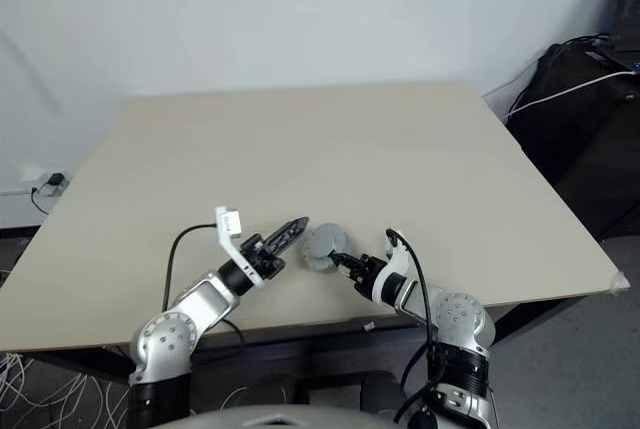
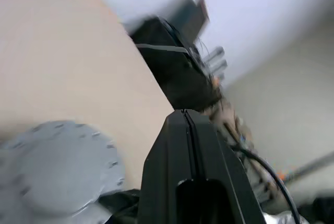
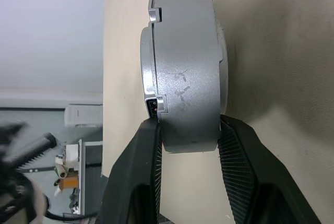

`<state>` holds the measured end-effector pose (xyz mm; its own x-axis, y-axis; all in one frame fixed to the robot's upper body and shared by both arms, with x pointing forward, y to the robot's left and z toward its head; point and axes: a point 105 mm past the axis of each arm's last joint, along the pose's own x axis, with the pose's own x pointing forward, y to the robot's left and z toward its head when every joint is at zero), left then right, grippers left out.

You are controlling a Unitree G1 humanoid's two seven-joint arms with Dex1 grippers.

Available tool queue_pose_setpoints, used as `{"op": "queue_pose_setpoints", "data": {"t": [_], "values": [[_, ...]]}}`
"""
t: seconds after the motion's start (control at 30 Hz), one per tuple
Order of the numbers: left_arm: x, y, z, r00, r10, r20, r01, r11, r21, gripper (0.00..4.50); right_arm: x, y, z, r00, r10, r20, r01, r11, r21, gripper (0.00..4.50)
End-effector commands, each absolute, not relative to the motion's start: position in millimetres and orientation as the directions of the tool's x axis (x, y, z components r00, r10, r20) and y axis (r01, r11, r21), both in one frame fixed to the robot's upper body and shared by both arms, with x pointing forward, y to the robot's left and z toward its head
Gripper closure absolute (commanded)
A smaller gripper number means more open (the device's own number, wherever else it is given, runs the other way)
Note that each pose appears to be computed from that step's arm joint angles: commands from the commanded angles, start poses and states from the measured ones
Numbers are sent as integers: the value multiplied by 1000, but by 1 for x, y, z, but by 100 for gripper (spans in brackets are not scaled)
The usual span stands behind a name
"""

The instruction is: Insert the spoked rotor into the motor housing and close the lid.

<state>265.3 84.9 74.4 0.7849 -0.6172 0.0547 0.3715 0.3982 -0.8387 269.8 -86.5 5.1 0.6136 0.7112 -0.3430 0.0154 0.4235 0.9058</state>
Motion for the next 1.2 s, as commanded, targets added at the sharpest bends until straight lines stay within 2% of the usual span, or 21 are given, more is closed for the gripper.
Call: {"op": "queue_pose_setpoints", "data": {"t": [0.03,0.07,0.27,0.4,0.53,0.77,0.9,1.2], "values": [[258,87,70,822,-565,76,283,288,-915,450,287,-85,40,679,708,-194,-93,345,934,325],[254,90,63,831,-554,53,242,273,-931,450,289,-84,47,687,708,-165,-110,325,939,325],[232,104,36,874,-487,-5,85,162,-983,261,292,-72,79,682,731,-31,-195,222,955,325],[229,110,38,903,-429,37,76,73,-994,125,286,-62,86,646,763,-13,-214,198,957,325],[228,107,44,903,-422,87,102,15,-995,9,283,-55,92,625,781,-1,-229,184,956,325],[229,99,47,889,-442,116,121,-17,-992,4,275,-44,100,570,822,24,-243,140,960,325],[229,95,53,875,-454,171,164,-56,-985,4,264,-33,104,499,865,46,-250,93,964,325],[231,92,68,846,-458,273,264,-86,-961,4,255,-28,98,456,890,10,-219,101,971,325]]}}
